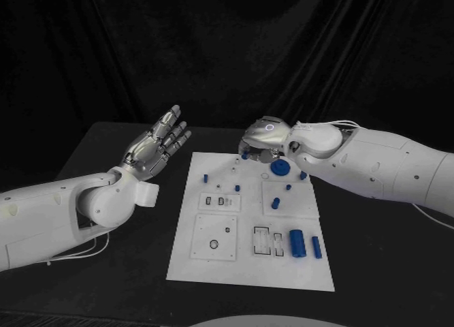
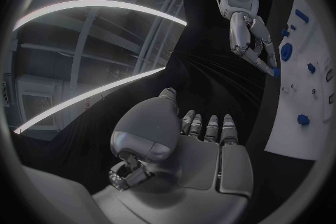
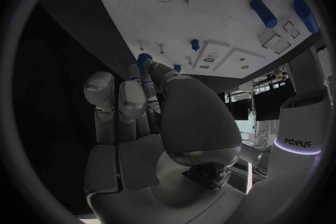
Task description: Assemble the parts on the task board
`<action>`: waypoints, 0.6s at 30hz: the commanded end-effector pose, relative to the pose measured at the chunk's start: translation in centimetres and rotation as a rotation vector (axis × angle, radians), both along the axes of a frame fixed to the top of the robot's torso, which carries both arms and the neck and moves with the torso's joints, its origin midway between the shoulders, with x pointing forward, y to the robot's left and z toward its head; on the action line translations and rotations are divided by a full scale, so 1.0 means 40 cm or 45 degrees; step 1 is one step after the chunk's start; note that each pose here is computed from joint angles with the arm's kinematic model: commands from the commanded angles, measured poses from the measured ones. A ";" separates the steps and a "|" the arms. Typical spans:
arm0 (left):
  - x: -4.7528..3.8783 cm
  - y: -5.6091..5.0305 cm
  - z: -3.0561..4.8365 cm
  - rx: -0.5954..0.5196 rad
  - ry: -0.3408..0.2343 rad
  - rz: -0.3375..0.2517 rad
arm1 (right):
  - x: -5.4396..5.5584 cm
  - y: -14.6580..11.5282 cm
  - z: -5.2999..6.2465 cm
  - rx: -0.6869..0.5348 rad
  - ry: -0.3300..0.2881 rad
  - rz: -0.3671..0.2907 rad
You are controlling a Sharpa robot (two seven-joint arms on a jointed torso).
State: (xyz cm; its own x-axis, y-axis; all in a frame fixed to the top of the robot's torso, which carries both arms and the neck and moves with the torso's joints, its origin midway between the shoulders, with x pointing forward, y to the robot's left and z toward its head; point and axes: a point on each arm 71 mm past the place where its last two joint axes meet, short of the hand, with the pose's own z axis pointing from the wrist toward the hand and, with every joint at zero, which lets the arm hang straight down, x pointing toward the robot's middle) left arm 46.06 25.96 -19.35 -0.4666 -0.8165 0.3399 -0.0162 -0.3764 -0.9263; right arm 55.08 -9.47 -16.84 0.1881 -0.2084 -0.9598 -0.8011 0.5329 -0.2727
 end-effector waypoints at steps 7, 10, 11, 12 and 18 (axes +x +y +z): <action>-0.001 -0.011 0.006 0.002 -0.013 -0.014 | 0.024 0.013 0.006 0.009 -0.050 -0.033; -0.002 -0.013 0.007 0.000 -0.014 -0.016 | 0.029 0.019 0.004 0.006 -0.053 -0.038; -0.002 -0.013 0.007 0.000 -0.014 -0.017 | 0.030 0.021 0.003 0.005 -0.052 -0.039; -0.002 -0.013 0.007 0.000 -0.014 -0.017 | 0.031 0.022 0.002 0.004 -0.051 -0.040; -0.003 -0.014 0.008 -0.002 -0.015 -0.019 | 0.032 0.031 -0.007 -0.002 -0.041 -0.042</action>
